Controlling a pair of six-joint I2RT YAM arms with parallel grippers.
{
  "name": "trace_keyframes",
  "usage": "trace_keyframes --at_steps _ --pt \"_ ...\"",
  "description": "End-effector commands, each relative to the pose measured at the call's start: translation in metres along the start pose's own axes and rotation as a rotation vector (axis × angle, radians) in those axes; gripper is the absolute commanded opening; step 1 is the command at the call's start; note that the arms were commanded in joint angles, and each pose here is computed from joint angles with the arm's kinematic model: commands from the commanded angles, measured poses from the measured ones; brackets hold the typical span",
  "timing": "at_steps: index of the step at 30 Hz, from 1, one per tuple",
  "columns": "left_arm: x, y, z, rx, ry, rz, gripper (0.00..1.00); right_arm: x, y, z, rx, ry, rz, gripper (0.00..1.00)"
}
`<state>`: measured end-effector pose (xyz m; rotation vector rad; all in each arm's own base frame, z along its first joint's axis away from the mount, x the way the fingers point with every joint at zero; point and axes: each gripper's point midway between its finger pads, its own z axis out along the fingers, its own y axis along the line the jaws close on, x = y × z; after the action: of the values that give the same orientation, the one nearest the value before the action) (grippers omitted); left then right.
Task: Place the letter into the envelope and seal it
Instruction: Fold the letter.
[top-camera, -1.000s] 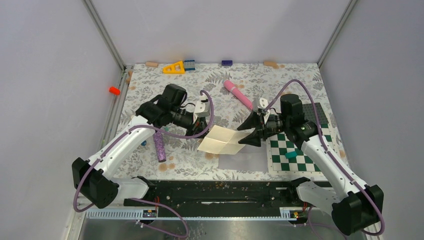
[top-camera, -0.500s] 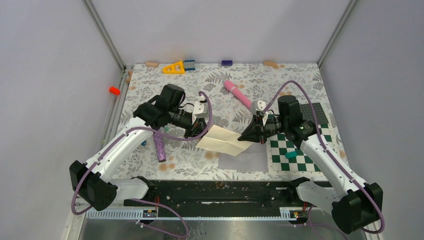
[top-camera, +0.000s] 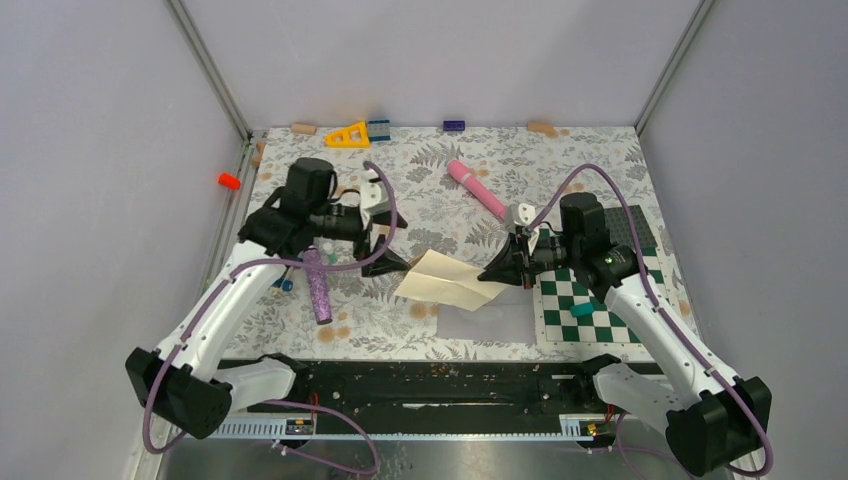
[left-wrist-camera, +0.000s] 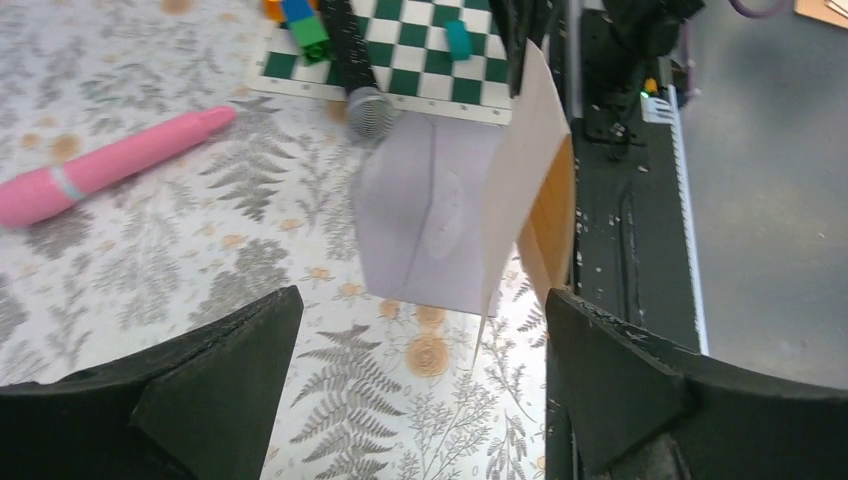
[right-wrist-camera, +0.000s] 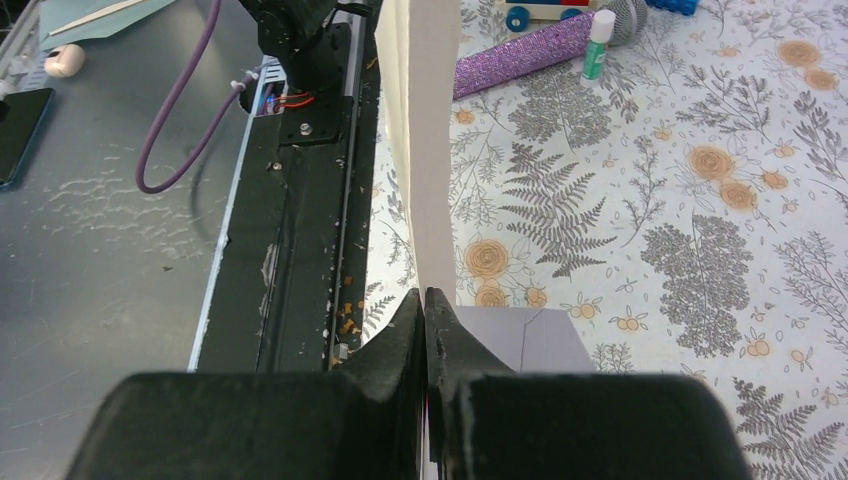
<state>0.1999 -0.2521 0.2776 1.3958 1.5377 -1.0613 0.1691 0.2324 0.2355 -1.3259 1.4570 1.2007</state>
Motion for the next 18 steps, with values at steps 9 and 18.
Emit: trace_keyframes --at_steps 9,18 --pt "-0.052 0.001 -0.029 -0.098 -0.145 0.114 0.99 0.000 -0.017 -0.001 0.096 0.056 0.037 0.00" --pt "-0.058 -0.001 0.003 -0.107 -0.061 0.152 0.99 0.015 -0.011 0.002 0.111 0.246 0.119 0.00"
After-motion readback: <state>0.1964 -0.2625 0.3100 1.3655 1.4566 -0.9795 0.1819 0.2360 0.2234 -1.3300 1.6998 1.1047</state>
